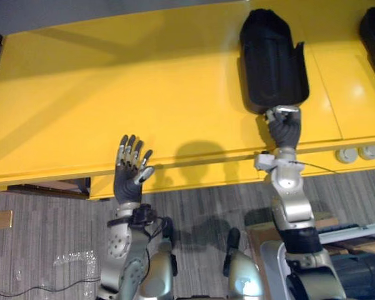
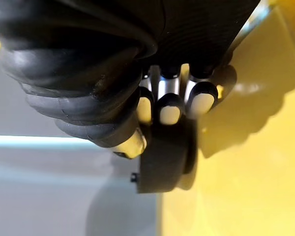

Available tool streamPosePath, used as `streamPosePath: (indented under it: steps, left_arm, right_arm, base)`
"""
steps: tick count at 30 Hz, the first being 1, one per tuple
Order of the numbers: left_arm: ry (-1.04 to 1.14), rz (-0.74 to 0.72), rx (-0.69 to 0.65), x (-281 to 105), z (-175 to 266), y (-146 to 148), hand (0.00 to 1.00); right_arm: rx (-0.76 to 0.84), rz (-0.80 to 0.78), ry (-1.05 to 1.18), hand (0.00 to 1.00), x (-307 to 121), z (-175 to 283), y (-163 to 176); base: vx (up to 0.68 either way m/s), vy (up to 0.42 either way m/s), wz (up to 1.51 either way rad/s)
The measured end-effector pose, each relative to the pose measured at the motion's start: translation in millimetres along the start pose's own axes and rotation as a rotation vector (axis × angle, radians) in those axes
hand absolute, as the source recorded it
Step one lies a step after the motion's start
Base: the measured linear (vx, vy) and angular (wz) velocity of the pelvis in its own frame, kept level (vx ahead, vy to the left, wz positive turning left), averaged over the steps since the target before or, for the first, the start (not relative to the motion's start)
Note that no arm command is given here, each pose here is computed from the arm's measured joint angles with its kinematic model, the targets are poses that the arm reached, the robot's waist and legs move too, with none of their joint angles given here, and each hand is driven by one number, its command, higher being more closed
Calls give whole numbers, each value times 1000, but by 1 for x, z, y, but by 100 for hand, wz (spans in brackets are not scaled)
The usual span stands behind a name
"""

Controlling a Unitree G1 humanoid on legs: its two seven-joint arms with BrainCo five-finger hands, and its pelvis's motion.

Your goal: Walk over and take plastic housings, then place them on the shelf

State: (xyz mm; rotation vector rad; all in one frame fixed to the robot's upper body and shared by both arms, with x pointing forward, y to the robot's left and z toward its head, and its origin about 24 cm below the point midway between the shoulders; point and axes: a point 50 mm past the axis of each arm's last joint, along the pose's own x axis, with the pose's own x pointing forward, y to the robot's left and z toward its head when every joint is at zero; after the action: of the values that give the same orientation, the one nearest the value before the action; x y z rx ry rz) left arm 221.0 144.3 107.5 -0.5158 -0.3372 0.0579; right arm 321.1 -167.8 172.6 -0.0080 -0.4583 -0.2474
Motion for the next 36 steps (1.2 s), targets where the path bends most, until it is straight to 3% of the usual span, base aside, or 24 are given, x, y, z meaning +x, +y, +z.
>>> streamPosePath:
  steps: [21,31,32,36]
  left_arm:
    - [-43,-8,-20,3,5,-2,0]
    - [-21,3,-44,-10,4,2,0]
    - [-10,4,-41,-13,3,4,0]
    - [13,-22,-36,-17,-1,1,0]
  right_arm:
    - [-32,-42,-86,100,25,20,-6]
    - [53,3,-49,100,-78,8,-24]
    - [66,23,-40,0,-87,6,-23]
    - [102,31,3,0,-108,1,-22]
  base:
    - [0,0,0]
    - [50,-14,0]
    - [61,-6,-29]
    - [30,-6,-33]
